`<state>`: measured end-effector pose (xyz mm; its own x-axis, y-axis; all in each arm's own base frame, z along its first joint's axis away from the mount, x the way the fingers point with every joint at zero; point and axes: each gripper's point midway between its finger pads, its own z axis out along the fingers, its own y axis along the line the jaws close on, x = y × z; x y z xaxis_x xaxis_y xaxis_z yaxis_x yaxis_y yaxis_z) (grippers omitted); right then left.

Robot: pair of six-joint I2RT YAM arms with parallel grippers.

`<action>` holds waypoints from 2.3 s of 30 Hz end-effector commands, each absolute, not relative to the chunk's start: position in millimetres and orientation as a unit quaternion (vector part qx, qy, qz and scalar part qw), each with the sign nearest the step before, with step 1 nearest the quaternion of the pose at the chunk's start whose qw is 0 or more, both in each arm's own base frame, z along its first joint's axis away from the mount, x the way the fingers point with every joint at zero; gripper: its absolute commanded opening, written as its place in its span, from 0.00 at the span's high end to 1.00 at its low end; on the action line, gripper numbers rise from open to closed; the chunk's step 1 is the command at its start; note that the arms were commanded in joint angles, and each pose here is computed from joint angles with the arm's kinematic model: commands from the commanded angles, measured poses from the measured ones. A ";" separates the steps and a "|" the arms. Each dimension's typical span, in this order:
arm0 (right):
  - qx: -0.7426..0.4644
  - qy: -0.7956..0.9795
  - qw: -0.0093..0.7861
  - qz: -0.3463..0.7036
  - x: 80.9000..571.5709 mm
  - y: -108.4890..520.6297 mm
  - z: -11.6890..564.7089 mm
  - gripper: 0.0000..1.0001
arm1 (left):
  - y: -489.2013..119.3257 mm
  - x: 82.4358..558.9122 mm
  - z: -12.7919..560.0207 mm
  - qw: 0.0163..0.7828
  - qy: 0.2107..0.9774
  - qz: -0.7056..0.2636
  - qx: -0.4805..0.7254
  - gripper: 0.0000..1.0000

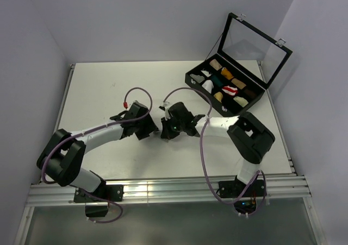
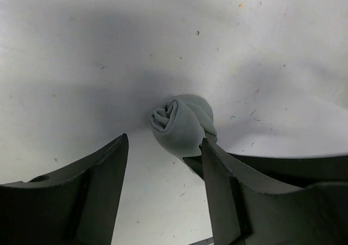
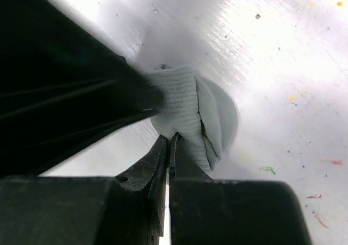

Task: Roll the socks
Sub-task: Roll the sock at the center of the board.

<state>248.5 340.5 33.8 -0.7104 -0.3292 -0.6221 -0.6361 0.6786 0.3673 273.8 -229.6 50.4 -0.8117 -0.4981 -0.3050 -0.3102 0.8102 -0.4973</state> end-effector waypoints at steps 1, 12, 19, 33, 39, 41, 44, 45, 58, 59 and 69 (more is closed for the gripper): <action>-0.238 0.884 0.145 0.374 221.4 341.0 30.3 1.00 | -226.3 274.8 59.7 0.234 0.913 -0.229 -0.243 0.38; -0.142 0.849 0.071 0.505 237.2 337.5 34.8 1.00 | -237.9 278.8 52.7 0.226 0.906 -0.255 -0.252 0.37; -0.089 0.847 0.041 0.523 246.1 330.3 23.9 1.00 | -241.6 277.8 43.6 0.213 0.909 -0.254 -0.252 0.40; -0.064 0.852 0.050 0.518 256.2 327.3 19.3 1.00 | -253.7 279.1 19.4 0.180 0.921 -0.241 -0.247 0.67; -0.089 0.851 0.098 0.509 261.6 325.1 36.1 0.92 | -250.7 278.2 14.5 0.174 0.929 -0.221 -0.240 0.94; -0.102 0.850 0.122 0.502 263.6 323.3 49.5 0.80 | -248.1 276.2 13.7 0.172 0.932 -0.213 -0.237 0.99; -0.130 0.855 0.170 0.472 267.4 318.4 63.3 0.62 | -247.8 277.1 16.1 0.172 0.936 -0.207 -0.228 0.99; -0.152 0.854 0.192 0.459 270.2 316.9 66.8 0.59 | -249.0 278.4 18.1 0.173 0.936 -0.209 -0.224 0.99; -0.301 0.849 0.364 0.237 260.7 325.0 65.4 0.35 | -252.7 281.1 25.2 0.170 0.941 -0.207 -0.206 0.99; -0.311 0.847 0.369 0.224 258.1 328.2 63.4 0.34 | -252.3 281.1 25.5 0.171 0.941 -0.207 -0.205 0.99; -0.356 0.843 0.367 0.167 248.3 343.6 36.4 0.32 | -254.5 279.5 22.4 0.164 0.942 -0.209 -0.203 0.99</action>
<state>236.5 338.2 32.1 -0.5321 -0.4503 -0.7170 -0.7230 0.6824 0.1079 282.5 -253.3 26.2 -0.8462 -0.4830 -0.2250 -0.3337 0.8096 -0.4830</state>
